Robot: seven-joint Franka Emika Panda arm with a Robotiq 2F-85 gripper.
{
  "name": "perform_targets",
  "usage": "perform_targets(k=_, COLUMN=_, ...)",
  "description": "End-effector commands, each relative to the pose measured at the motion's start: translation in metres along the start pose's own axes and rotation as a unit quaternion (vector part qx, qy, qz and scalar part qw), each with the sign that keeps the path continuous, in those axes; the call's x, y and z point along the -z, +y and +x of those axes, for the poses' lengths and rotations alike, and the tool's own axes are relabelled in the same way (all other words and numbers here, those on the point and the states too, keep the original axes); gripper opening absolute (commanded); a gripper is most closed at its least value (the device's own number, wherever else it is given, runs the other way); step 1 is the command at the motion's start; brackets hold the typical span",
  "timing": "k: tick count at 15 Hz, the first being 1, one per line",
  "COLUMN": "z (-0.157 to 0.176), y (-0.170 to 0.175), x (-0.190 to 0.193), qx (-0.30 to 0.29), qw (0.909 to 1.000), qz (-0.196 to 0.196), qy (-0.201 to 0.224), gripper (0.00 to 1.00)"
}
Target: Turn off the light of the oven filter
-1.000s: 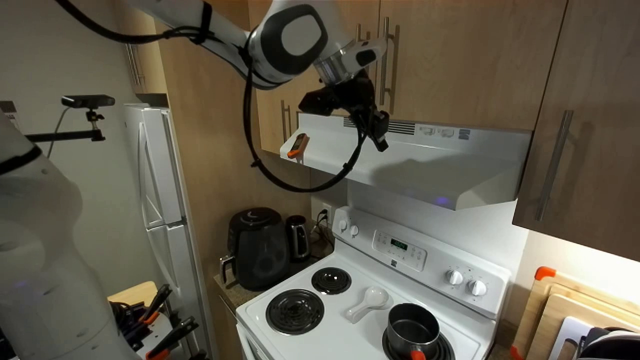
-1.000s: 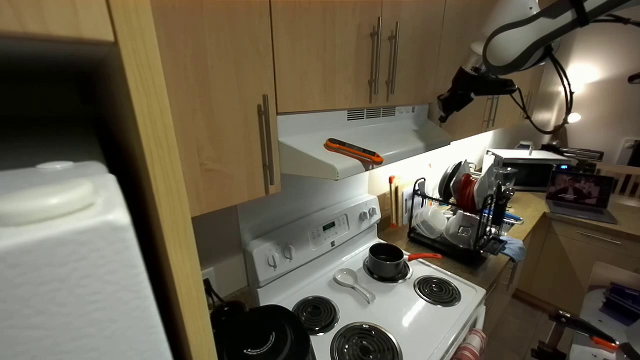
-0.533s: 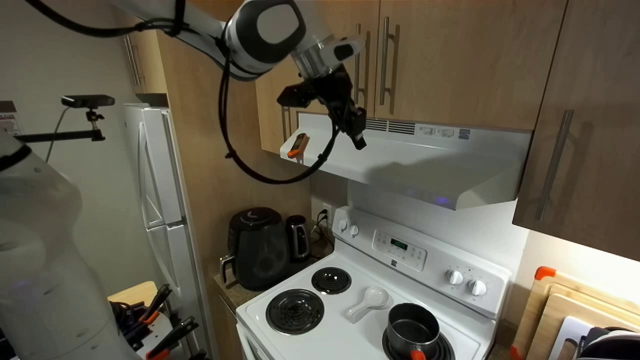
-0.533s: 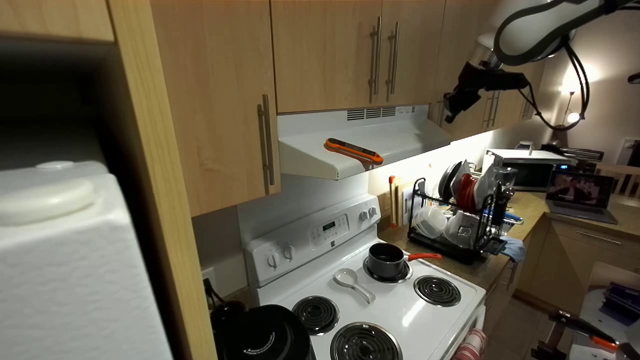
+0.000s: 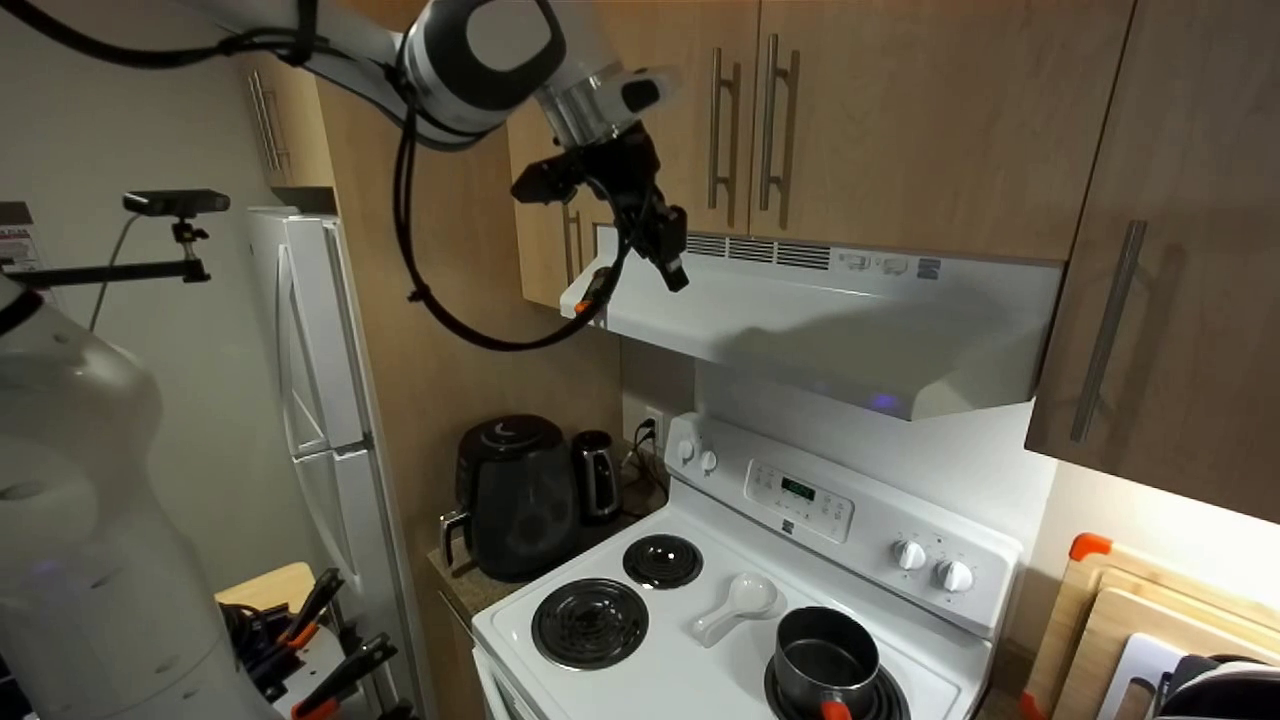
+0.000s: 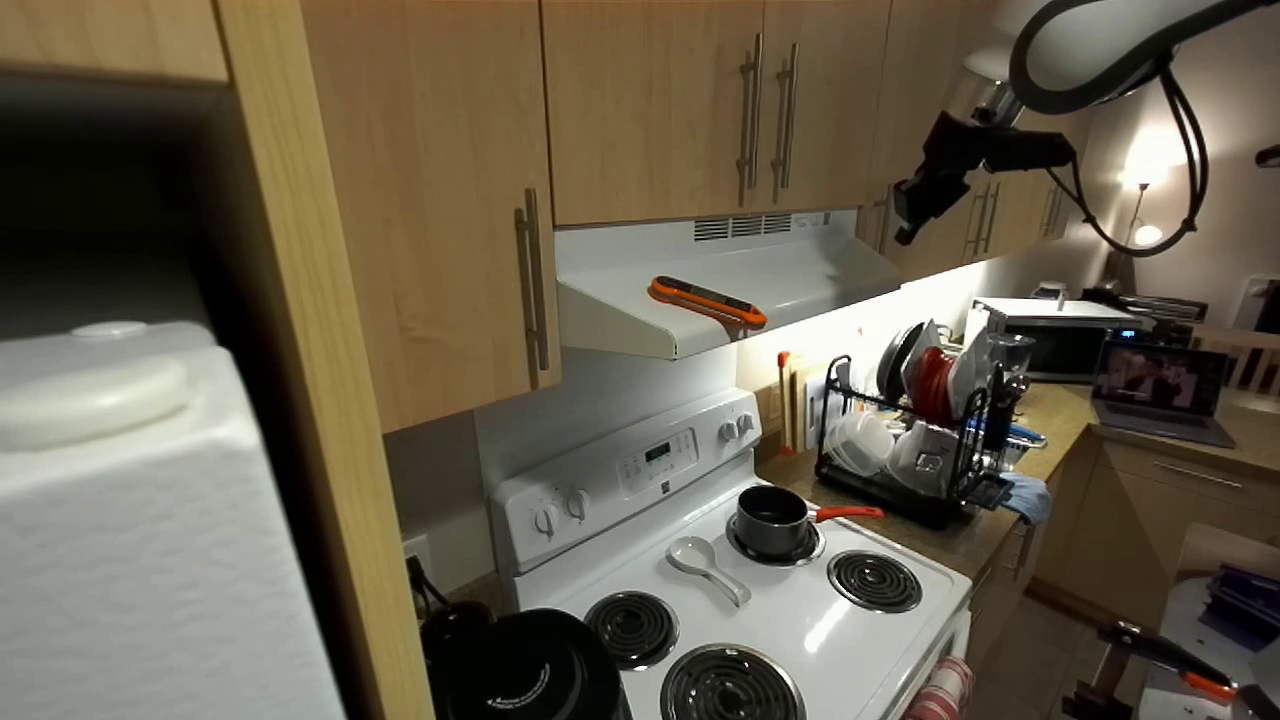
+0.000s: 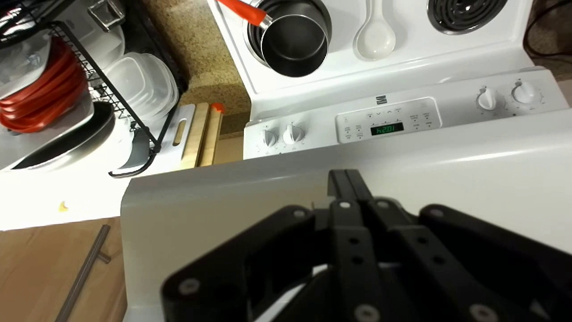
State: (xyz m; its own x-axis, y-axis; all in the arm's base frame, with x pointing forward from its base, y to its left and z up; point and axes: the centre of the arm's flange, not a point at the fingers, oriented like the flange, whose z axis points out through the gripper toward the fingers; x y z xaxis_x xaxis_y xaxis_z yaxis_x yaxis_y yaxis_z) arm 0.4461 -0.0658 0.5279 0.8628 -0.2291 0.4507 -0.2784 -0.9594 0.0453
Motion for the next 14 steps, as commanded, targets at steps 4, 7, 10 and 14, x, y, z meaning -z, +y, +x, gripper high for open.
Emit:
perform_targets(k=4, z=-0.043, y=-0.027, x=0.014, qx=0.03, qw=0.9992, qz=0.009, qy=-0.023, gripper=0.0)
perform_targets(k=7, z=-0.06, y=-0.037, x=0.015, qx=0.044, qw=0.9983, qz=0.008, qy=-0.037, gripper=0.0)
perform_targets(k=10, z=-0.072, y=-0.043, x=0.015, qx=0.047, qw=0.9973, qz=0.011, qy=-0.055, gripper=0.0)
perform_targets(k=14, z=-0.08, y=-0.042, x=0.014, qx=0.031, qw=0.9956, qz=0.019, qy=-0.087, gripper=0.0)
